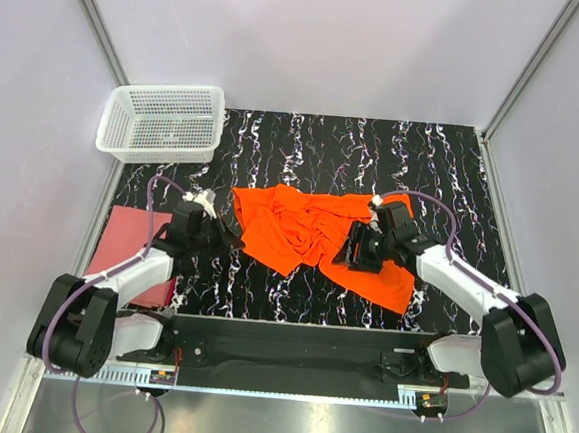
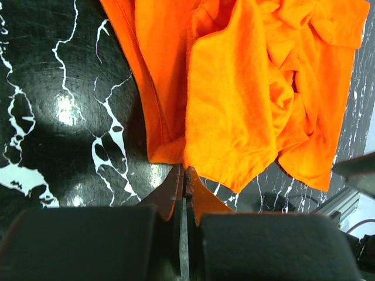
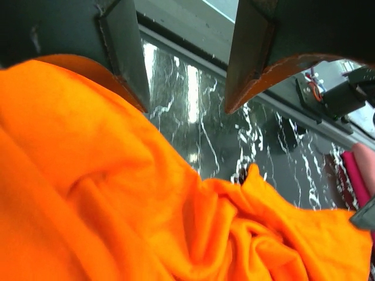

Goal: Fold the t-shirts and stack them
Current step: Flatten the tshirt out

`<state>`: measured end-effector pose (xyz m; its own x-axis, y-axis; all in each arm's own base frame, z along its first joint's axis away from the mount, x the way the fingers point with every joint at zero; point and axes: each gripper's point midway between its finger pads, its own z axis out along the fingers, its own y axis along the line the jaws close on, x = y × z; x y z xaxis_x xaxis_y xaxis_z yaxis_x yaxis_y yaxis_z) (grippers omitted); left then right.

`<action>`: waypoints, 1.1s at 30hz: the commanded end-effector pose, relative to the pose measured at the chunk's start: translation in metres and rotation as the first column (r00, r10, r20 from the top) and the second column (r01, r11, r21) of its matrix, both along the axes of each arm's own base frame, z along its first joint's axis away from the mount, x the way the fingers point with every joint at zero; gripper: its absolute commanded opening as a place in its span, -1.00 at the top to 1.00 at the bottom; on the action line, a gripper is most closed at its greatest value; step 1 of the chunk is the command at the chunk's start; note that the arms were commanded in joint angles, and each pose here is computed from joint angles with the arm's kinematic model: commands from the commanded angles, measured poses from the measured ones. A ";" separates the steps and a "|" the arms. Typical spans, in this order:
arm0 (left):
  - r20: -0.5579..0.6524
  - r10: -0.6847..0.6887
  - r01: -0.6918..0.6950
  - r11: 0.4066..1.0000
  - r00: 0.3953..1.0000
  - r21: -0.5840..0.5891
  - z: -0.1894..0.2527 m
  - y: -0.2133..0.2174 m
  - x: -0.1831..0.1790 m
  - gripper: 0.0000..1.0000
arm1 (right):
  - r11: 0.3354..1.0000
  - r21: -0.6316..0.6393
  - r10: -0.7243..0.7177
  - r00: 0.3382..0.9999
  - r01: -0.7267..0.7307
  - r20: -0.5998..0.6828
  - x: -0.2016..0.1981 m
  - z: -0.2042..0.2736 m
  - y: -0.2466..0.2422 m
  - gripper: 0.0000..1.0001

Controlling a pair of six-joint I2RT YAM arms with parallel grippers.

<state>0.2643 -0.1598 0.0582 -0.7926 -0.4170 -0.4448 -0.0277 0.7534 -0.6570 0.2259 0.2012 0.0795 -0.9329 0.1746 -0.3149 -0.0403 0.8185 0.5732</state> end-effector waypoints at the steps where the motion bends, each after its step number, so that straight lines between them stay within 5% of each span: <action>1: 0.060 0.025 -0.024 1.000 0.998 -0.013 0.018 0.004 0.002 1.00 | 1.000 0.021 0.020 0.994 -0.023 0.106 0.037 0.029 0.016 -0.16; 8: 0.056 0.049 -0.050 0.999 0.997 0.016 0.019 0.018 -0.031 1.00 | 0.991 0.052 0.115 0.981 -0.124 0.155 0.070 0.050 0.079 0.04; 18: -0.006 0.088 -0.089 0.995 0.996 -0.045 0.011 0.023 -0.073 1.00 | 0.982 0.034 0.179 0.973 -0.185 0.145 0.107 0.016 0.173 0.45; 22: -0.029 0.119 -0.120 0.991 0.993 -0.061 0.008 0.024 -0.075 1.00 | 0.996 -0.009 0.087 0.985 -0.086 0.149 0.134 -0.007 0.177 0.67; 33: 0.027 0.156 -0.156 0.988 0.987 -0.016 0.020 0.029 -0.051 1.00 | 0.991 -0.107 -0.070 0.990 0.083 0.124 0.202 -0.061 0.149 0.67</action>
